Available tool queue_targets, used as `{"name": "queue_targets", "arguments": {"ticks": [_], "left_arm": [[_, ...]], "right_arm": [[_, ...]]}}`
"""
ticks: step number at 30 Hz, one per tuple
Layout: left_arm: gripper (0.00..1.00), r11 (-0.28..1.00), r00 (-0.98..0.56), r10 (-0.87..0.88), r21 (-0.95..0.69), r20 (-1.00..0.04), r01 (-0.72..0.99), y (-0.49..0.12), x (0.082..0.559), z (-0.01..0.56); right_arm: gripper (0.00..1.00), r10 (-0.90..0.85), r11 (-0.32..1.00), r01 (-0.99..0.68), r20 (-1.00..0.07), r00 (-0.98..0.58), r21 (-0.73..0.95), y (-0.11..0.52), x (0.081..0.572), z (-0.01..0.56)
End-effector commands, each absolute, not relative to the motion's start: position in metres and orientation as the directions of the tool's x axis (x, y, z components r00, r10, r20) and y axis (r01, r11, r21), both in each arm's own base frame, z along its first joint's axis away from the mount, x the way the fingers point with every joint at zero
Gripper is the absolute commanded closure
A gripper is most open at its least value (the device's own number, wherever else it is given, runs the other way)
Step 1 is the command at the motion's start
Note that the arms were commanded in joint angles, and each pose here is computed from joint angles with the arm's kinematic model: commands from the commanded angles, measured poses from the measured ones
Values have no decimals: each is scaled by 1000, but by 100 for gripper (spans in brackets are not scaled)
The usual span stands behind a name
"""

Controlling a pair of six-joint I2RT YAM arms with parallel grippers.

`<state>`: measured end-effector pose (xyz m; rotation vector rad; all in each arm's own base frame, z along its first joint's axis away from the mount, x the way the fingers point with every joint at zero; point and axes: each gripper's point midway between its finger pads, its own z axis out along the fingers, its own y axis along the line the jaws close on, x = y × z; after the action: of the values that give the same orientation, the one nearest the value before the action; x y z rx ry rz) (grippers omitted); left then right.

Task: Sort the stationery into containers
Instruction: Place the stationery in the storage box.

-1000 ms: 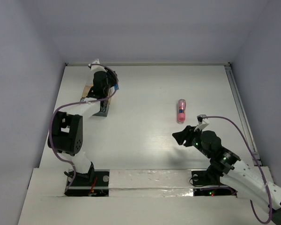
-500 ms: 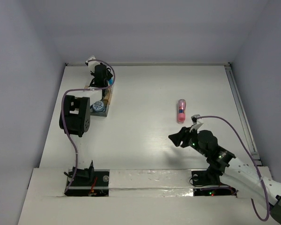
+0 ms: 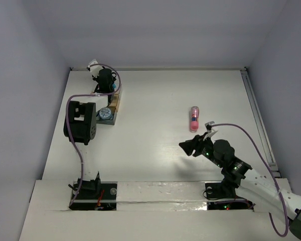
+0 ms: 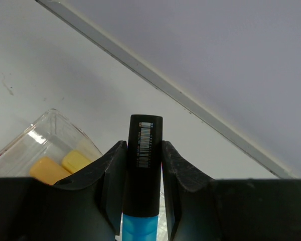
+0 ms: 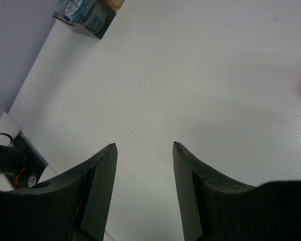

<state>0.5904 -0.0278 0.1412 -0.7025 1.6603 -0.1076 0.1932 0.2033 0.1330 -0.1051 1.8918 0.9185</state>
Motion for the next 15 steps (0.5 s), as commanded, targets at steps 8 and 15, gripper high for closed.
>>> {"name": "queue_targets", "arguments": {"ticks": [8, 15], "left_arm": [[100, 774, 70, -517, -501, -853, -386, -22, 592, 147], [95, 768, 94, -516, -509, -851, -389, -19, 591, 144]], "right_arm": [[46, 329, 596, -574, -823, -463, 562, 222, 185, 167], [46, 323, 581, -591, -825, -463, 559, 226, 183, 168]]}}
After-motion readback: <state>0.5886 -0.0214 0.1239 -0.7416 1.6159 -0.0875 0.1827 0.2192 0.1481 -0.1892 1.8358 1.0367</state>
